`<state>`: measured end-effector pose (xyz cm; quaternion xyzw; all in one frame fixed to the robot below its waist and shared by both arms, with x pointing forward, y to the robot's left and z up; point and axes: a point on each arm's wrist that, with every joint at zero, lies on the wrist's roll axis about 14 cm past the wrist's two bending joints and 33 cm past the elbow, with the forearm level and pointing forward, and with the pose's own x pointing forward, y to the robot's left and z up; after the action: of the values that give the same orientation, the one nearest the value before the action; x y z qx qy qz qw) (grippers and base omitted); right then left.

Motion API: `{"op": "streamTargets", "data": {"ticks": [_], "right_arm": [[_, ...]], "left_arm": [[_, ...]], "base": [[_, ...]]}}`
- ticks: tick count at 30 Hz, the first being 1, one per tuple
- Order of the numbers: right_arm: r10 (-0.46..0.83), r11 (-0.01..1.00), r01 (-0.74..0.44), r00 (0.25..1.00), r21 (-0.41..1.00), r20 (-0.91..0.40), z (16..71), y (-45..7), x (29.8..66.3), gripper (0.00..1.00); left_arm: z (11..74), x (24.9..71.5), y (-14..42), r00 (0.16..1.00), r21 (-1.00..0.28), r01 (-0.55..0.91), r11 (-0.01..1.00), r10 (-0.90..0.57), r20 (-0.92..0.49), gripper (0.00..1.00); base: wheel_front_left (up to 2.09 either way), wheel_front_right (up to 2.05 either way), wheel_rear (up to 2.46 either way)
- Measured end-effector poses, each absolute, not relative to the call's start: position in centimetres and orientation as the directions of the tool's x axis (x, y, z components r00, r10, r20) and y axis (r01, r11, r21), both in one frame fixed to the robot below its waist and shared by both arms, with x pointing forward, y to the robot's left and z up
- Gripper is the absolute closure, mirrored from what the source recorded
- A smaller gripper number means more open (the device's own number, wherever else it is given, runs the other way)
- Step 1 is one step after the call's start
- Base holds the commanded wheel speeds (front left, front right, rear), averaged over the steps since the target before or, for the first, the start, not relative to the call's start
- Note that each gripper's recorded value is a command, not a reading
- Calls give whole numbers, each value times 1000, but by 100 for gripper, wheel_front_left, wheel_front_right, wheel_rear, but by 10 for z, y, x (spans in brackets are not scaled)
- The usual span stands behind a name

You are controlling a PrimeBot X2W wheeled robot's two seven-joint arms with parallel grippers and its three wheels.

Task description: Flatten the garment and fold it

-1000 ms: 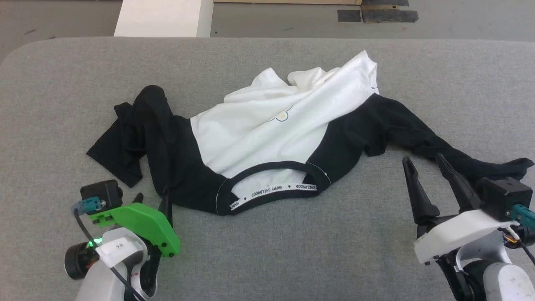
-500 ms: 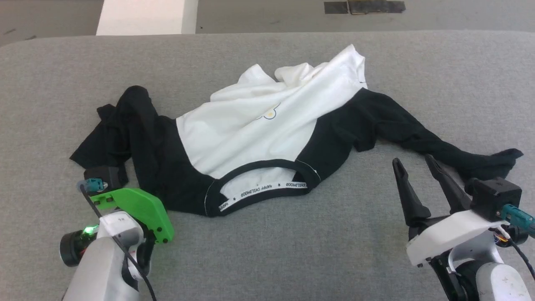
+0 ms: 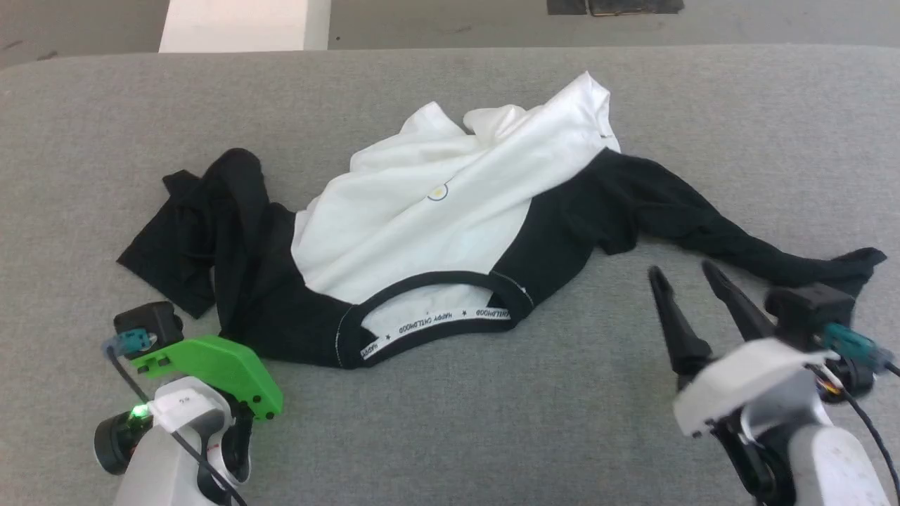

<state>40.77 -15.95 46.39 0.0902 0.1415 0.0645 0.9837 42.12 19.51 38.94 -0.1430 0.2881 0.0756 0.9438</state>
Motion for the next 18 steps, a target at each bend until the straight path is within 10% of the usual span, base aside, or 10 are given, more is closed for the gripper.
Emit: {"op": "streamTargets", "data": {"ticks": [18], "right_arm": [[141, 928, -321, 774, -190, -618, 380, -127, 459, 0]], "left_arm": [[386, 426, 208, 837, -219, -240, 946, 87, -541, 100]], "base": [[0, 0, 0]]}}
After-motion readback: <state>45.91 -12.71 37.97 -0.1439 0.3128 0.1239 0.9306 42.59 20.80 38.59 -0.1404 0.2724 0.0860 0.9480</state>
